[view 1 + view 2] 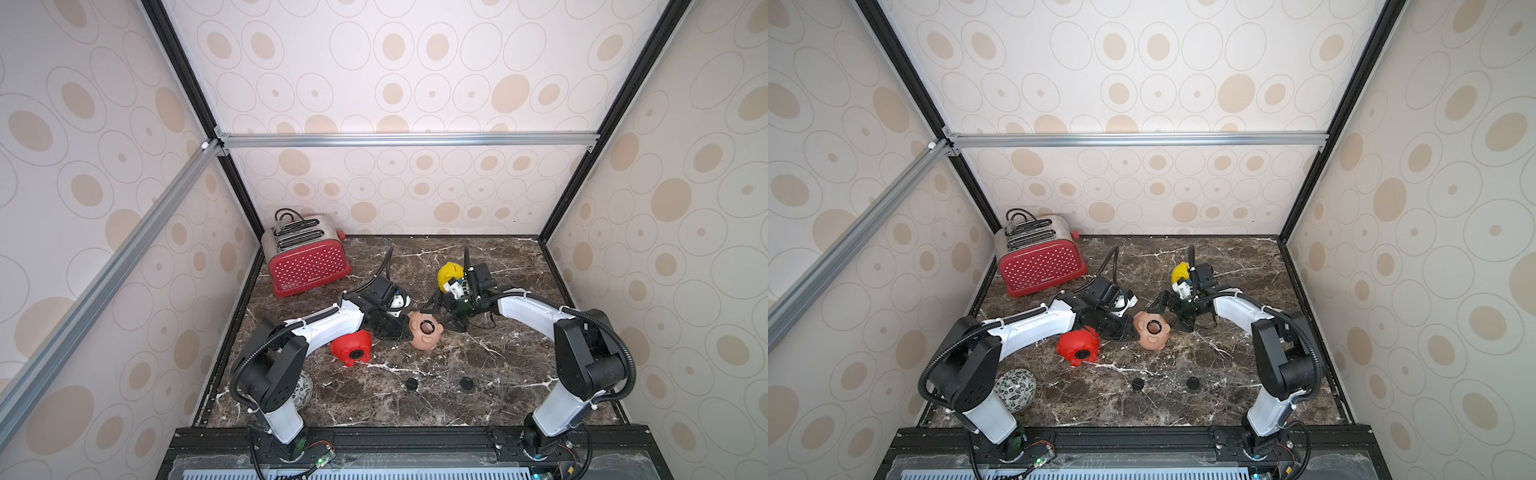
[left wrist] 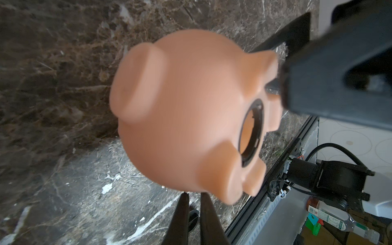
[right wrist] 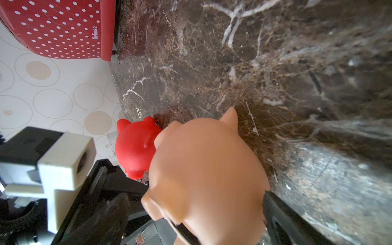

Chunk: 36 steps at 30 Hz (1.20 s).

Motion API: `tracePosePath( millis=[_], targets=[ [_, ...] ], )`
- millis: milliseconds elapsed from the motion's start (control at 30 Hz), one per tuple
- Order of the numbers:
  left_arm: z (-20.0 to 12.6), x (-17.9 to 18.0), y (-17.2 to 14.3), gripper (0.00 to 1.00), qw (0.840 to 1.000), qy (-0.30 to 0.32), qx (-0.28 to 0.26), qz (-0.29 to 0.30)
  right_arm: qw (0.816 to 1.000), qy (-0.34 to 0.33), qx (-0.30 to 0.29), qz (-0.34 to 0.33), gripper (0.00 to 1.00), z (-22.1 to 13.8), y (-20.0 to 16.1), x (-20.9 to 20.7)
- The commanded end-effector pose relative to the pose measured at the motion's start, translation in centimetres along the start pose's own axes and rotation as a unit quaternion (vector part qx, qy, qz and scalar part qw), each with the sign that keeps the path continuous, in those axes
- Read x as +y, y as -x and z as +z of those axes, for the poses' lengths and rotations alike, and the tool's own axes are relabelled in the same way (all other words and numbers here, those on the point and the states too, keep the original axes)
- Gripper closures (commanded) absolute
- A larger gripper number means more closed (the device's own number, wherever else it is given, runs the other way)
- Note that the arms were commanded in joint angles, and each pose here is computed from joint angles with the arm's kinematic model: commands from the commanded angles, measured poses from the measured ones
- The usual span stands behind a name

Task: Close piggy banks
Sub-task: Adjust the piggy bank at the center of the board.

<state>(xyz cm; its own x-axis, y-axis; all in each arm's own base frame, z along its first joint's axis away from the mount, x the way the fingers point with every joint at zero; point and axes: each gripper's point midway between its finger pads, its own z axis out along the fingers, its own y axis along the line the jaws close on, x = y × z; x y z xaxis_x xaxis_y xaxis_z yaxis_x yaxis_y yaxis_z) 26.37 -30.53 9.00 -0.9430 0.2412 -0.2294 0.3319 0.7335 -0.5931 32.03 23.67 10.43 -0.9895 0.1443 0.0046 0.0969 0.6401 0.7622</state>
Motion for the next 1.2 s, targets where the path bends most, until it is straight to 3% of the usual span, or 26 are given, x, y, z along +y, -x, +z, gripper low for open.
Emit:
tracePosePath(
  millis=[0, 433, 1167],
  targets=[
    [-0.4, -0.3, 1.8, 0.87, 1.000, 0.013, -0.014, 0.019, 1.000, 0.010, -0.009, 0.010, 0.00, -0.7, -0.1, 0.6],
    [-1.5, 1.4, 3.3, 0.86, 0.999, 0.033, -0.021, 0.011, 0.998, 0.026, -0.033, 0.042, 0.00, -1.1, -0.5, 0.7],
    [-1.5, 2.9, 4.6, 0.86, 0.999, 0.042, -0.029, -0.002, 0.997, 0.043, -0.023, 0.054, 0.00, 0.3, -1.7, 1.6]
  ],
)
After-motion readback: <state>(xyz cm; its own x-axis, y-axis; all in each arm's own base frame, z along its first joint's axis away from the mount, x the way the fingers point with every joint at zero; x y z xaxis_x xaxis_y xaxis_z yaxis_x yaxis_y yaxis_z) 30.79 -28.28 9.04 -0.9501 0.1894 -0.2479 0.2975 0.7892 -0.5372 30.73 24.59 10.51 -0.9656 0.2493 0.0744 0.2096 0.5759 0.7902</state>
